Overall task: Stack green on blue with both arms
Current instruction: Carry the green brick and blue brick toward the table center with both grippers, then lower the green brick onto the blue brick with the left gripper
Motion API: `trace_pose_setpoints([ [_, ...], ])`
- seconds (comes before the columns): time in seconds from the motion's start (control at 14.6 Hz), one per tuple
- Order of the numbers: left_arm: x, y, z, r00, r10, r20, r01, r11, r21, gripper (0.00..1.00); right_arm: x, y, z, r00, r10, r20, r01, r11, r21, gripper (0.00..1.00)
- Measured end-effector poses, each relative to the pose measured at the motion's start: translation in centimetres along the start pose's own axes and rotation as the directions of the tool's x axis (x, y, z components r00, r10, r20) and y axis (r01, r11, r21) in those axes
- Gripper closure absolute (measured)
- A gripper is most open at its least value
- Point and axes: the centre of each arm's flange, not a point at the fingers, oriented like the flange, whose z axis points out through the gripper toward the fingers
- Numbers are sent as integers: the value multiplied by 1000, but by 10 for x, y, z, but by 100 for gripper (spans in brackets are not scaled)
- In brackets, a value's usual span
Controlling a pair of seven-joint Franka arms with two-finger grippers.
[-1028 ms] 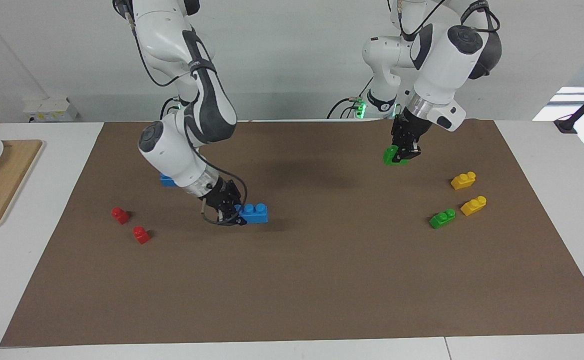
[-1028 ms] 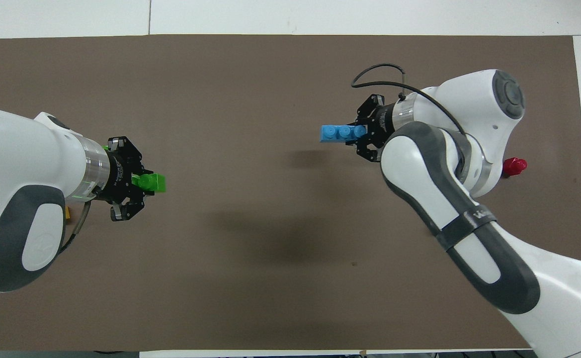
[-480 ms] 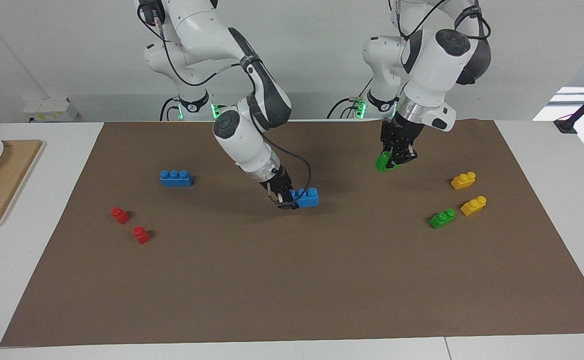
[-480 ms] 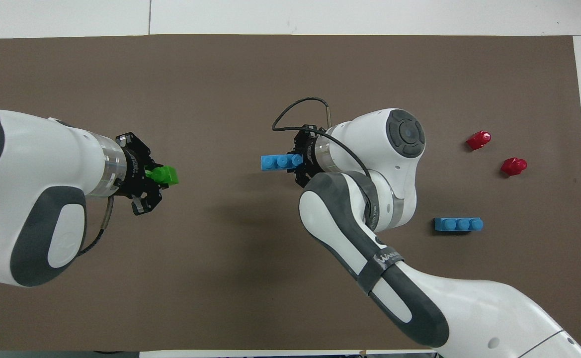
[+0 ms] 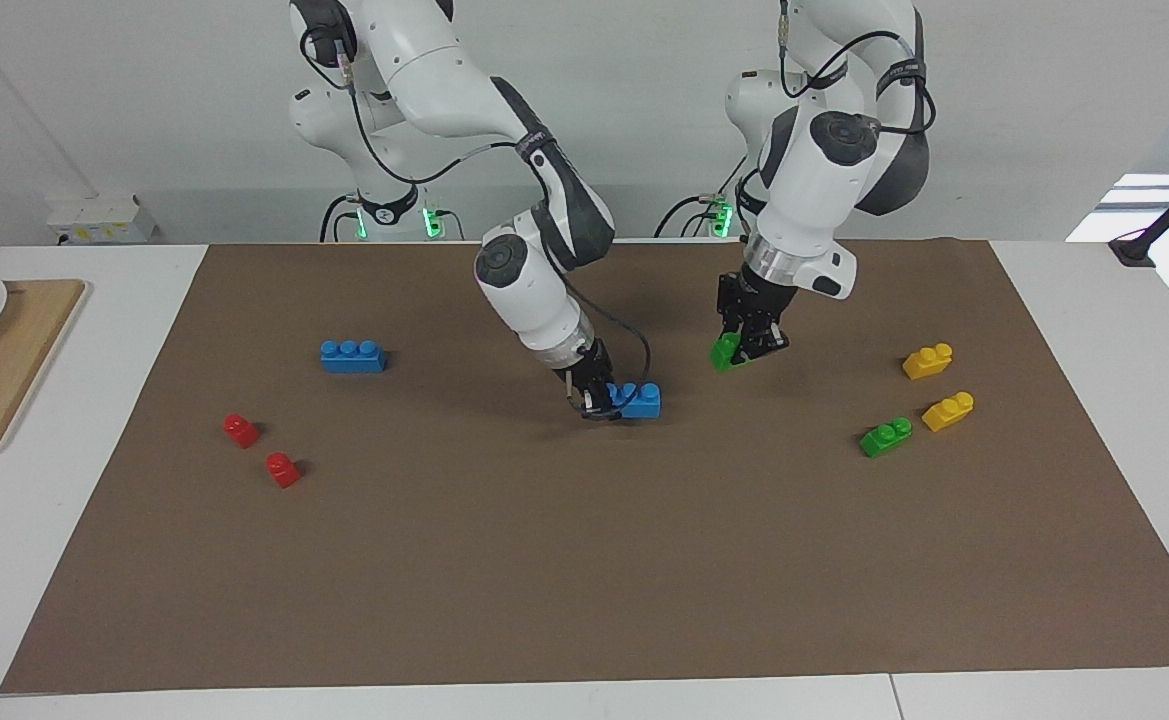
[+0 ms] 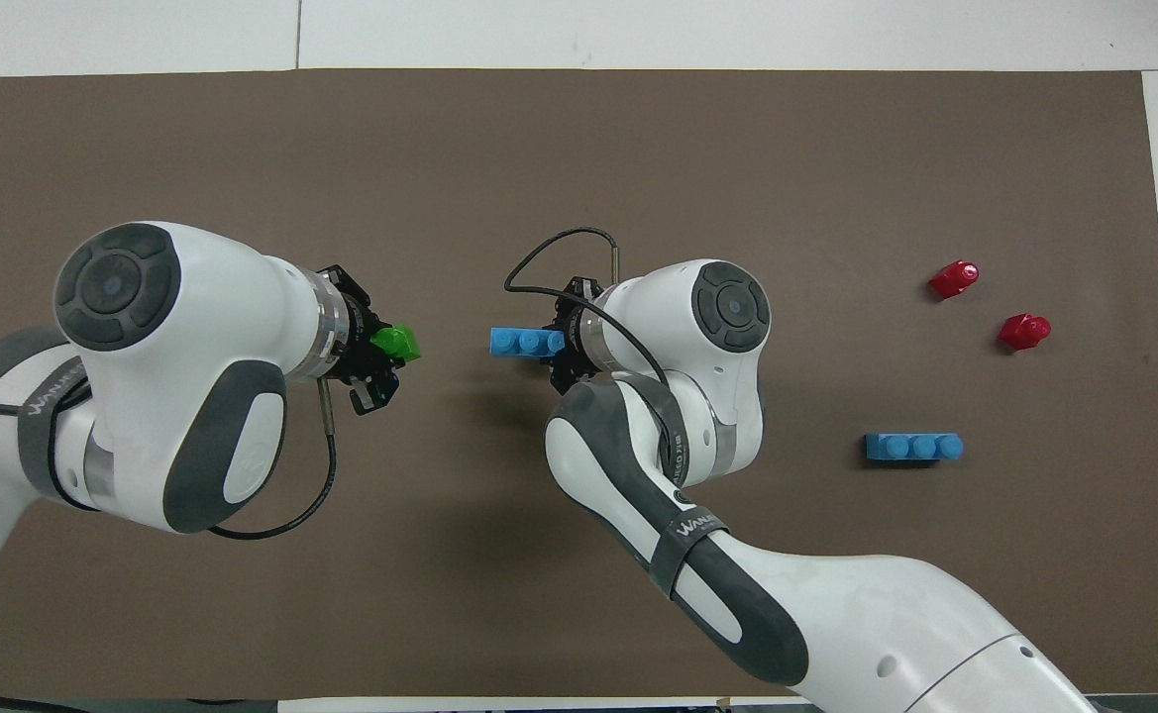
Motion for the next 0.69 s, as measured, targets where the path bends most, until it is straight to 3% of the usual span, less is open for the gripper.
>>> trace_pose_setpoints([
  [0.41,-23,-9,6,999,42,-7,-42,999,-9,66,2,14,30,1000,-7,-20,7,1000,4,65],
  [0.69,-65,-18,24,994,106,-33,-106,994,2,66,10,14,33,1000,2,-24,-1,999,38,65],
])
